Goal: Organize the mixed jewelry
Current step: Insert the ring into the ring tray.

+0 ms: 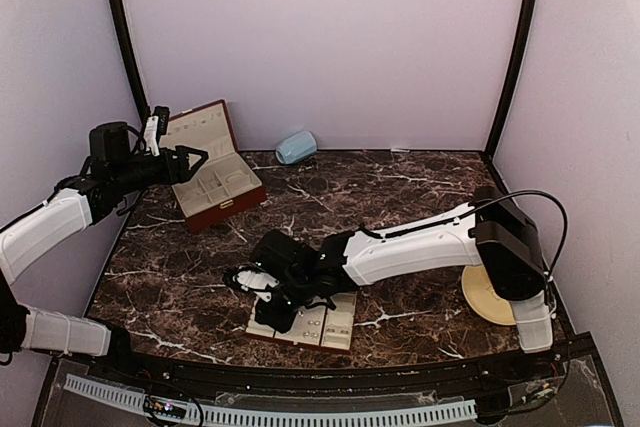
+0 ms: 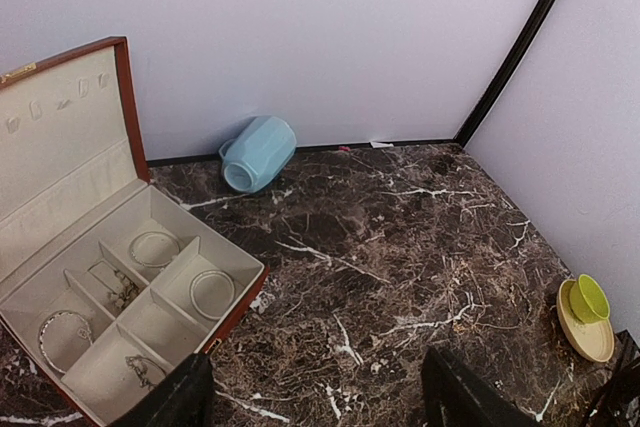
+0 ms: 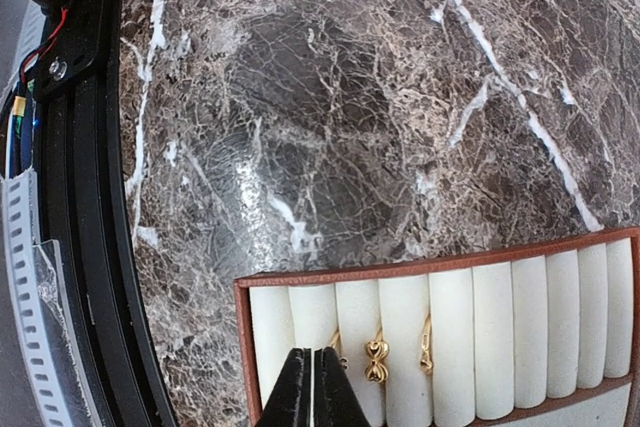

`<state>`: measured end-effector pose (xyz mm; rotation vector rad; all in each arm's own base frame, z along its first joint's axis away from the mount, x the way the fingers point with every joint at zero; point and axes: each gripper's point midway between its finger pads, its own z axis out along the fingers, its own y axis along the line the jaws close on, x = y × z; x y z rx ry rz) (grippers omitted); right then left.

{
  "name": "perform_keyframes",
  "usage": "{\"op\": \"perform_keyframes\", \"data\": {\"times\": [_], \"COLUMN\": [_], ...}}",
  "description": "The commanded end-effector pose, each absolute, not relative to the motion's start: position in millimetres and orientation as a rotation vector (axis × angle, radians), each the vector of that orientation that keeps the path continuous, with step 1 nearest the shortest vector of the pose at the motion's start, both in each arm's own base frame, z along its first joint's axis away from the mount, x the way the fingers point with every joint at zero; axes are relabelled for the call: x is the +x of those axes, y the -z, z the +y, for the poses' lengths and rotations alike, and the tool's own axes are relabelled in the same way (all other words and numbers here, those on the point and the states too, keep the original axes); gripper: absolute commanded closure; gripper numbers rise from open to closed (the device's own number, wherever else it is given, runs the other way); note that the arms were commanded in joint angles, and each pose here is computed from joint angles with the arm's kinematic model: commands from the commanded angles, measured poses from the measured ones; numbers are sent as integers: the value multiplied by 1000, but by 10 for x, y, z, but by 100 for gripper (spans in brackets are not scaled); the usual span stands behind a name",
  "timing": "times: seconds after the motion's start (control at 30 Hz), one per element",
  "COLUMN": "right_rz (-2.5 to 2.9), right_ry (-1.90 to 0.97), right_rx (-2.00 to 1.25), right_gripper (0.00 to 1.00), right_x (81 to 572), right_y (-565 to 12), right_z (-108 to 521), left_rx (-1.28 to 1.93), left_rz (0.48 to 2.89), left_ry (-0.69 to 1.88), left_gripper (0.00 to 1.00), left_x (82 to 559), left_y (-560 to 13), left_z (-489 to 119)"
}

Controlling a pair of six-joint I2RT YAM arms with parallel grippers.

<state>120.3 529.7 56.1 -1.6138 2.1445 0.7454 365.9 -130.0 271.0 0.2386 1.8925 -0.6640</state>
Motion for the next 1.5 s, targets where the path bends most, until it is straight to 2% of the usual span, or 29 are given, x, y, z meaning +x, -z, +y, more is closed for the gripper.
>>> {"op": "perform_keyframes", "data": {"times": [0.0, 0.8, 0.97, 1.27, 1.47], "right_rz": [2144, 2197, 2177, 2018, 2028], "right_ry": [-746, -693, -753, -1120, -1116], "right_rx": [-1591, -1593, -1560, -1322, -1163], "right_gripper": [97, 100, 100, 77, 70], "right_x": [1259, 1271, 1284, 1523, 1838], "right_y": [-560, -357, -561, -1667, -1861], "right_z": [5369, 5286, 5355, 5532, 5340], "left_rx": [251, 250, 249, 203, 143], "left_rz": [1883, 1881, 1879, 1820, 1776], "left_ry": [665, 663, 660, 553, 467], "left_gripper": [26, 26, 26, 26, 25], "left_x": [3637, 3632, 3628, 3578, 3534], "left_y": [-2747, -2753, -2763, -2901, -2993], "left_z": [-1294, -1292, -1286, -1119, -959]}}
